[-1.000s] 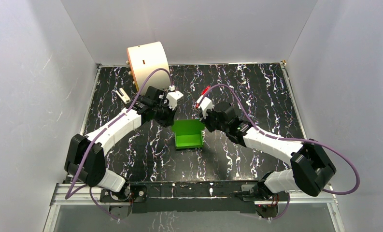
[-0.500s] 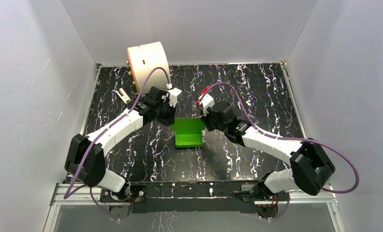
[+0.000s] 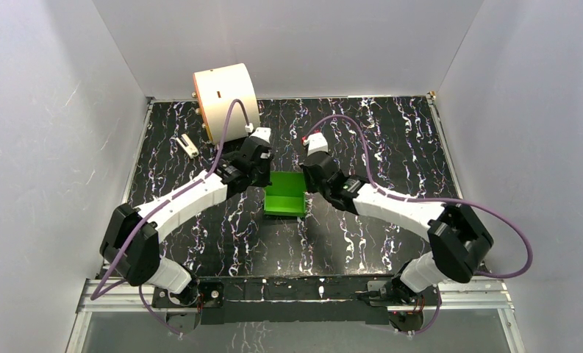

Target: Fold the paper box

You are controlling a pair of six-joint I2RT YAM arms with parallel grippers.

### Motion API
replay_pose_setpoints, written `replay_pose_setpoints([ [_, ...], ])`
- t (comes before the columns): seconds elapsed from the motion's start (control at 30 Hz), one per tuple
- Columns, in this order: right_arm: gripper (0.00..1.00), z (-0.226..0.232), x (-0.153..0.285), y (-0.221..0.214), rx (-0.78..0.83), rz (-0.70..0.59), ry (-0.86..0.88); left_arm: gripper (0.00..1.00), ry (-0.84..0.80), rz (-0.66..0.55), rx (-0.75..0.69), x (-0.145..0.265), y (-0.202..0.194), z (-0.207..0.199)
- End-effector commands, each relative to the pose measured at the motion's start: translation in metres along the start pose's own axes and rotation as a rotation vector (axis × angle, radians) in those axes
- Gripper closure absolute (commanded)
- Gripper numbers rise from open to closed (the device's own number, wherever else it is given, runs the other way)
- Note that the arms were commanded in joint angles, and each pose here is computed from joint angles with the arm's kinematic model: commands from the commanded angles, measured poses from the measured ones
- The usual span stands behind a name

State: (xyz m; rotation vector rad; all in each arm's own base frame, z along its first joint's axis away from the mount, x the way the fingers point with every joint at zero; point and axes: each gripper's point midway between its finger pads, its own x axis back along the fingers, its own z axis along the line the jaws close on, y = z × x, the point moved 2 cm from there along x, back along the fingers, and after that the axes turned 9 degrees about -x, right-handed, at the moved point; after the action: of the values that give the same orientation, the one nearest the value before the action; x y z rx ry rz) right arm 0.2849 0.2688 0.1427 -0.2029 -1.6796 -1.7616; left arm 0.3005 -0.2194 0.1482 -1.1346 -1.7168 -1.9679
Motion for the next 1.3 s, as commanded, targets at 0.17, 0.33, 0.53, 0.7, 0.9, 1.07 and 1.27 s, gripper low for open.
replay_pose_setpoints([
  [0.17,1.0,-0.003,-0.01,0.009,-0.291,-0.043,-0.277,1.0,0.139,-0.223,0.188,0.003,0.034,-0.02],
  [0.33,1.0,-0.023,-0.005,0.011,-0.347,-0.087,-0.444,1.0,0.138,-0.257,0.231,0.007,0.026,-0.021],
  [0.53,1.0,-0.023,-0.005,0.017,-0.383,-0.122,-0.465,1.0,0.135,-0.268,0.273,0.008,0.014,-0.022],
  [0.7,1.0,-0.021,-0.006,0.019,-0.407,-0.14,-0.486,1.0,0.164,-0.277,0.301,0.003,0.006,-0.021],
  [0.9,1.0,-0.021,-0.005,0.017,-0.403,-0.138,-0.494,1.0,0.17,-0.297,0.318,0.002,0.009,-0.021],
  [1.07,0.95,-0.021,0.001,0.017,-0.314,-0.125,-0.426,0.99,0.186,-0.299,0.268,0.011,0.008,-0.015],
  [1.27,0.71,-0.009,0.009,0.021,-0.185,-0.15,-0.233,0.86,0.172,-0.277,0.185,0.018,0.004,-0.011],
])
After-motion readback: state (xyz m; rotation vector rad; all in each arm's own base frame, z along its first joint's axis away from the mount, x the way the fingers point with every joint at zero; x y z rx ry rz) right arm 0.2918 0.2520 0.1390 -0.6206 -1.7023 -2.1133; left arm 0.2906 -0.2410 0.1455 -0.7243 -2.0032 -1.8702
